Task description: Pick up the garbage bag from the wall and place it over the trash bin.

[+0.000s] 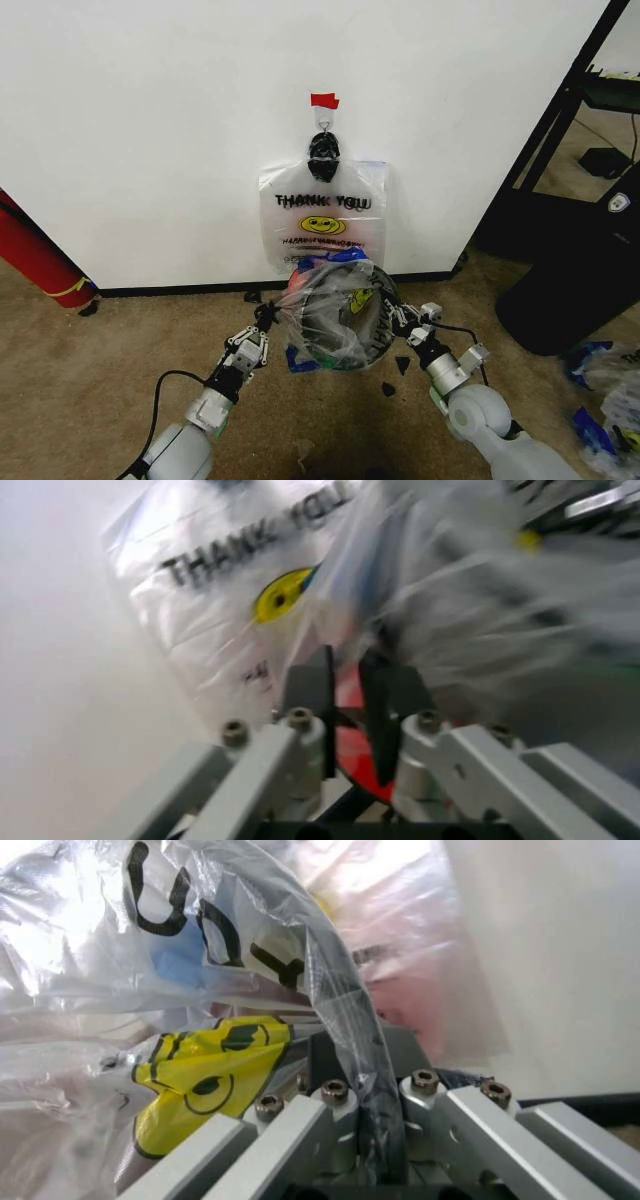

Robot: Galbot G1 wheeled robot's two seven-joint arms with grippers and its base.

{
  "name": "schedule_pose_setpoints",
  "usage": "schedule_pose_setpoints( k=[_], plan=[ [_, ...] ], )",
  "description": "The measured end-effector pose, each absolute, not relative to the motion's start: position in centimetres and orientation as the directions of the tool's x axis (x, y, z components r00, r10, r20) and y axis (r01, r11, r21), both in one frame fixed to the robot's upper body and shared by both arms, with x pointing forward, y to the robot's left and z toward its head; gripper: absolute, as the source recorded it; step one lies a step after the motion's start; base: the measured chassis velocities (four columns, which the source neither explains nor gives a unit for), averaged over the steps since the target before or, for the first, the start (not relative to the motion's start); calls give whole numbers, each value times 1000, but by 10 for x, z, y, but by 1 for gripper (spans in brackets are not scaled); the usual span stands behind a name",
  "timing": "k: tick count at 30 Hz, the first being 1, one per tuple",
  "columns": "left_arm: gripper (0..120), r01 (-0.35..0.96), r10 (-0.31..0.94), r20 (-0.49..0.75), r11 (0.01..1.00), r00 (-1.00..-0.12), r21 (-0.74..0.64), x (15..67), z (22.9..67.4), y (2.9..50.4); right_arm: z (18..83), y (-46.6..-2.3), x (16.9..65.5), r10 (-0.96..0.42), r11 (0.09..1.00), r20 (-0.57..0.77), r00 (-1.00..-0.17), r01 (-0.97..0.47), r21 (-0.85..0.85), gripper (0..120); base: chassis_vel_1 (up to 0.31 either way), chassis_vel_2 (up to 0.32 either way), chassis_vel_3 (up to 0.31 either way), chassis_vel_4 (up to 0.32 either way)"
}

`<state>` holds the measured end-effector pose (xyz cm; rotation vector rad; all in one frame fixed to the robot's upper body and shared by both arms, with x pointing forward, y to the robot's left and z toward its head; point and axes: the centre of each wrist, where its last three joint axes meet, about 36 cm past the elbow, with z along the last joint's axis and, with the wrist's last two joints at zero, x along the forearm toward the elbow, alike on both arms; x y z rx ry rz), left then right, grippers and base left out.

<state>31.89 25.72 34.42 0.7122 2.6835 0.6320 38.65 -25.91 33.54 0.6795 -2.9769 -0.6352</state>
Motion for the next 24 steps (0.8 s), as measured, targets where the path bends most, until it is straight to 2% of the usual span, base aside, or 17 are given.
schedule_pose_setpoints(
  k=[2, 4, 7, 10, 11, 14, 17, 19, 24],
  plan=[
    [25, 425, 563, -158, 754, -811, 501, 321, 343, 266, 337, -257, 386, -387, 833, -42, -921, -369, 412, 0, 0, 0, 0, 0],
    [27, 432, 576, -155, 740, -802, 515, 323, 343, 272, 338, -256, 385, -370, 837, -29, -929, -347, 424, 0, 0, 0, 0, 0],
    [41, 432, 590, -153, 721, -793, 543, 326, 347, 287, 339, -252, 383, -329, 846, 0, -944, -295, 444, 0, 0, 0, 0, 0],
    [54, 424, 575, -182, 749, -798, 510, 319, 359, 288, 337, -244, 378, -293, 862, 30, -956, -250, 440, 0, 0, 0, 0, 0],
    [54, 424, 575, -182, 749, -798, 510, 319, 359, 288, 337, -244, 378, -293, 862, 30, -956, -250, 440, 0, 0, 0, 0, 0],
    [66, 446, 543, -213, 814, -812, 373, 302, 371, 266, 333, -231, 372, -276, 873, 52, -960, -227, 432, 0, 0, 0, 0, 0],
    [79, 497, 551, -237, 830, -800, 254, 292, 382, 241, 328, -212, 368, -282, 882, 55, -958, -236, 409, 0, 0, 0, 0, 0],
    [79, 506, 557, -241, 828, -795, 242, 292, 384, 238, 327, -208, 367, -286, 884, 49, -957, -244, 400, 0, 0, 0, 0, 0],
    [58, 562, 585, -229, 811, -778, 163, 288, 387, 208, 325, -173, 363, -324, 893, 18, -946, -299, 338, 0, 0, 0, 0, 0]
  ],
)
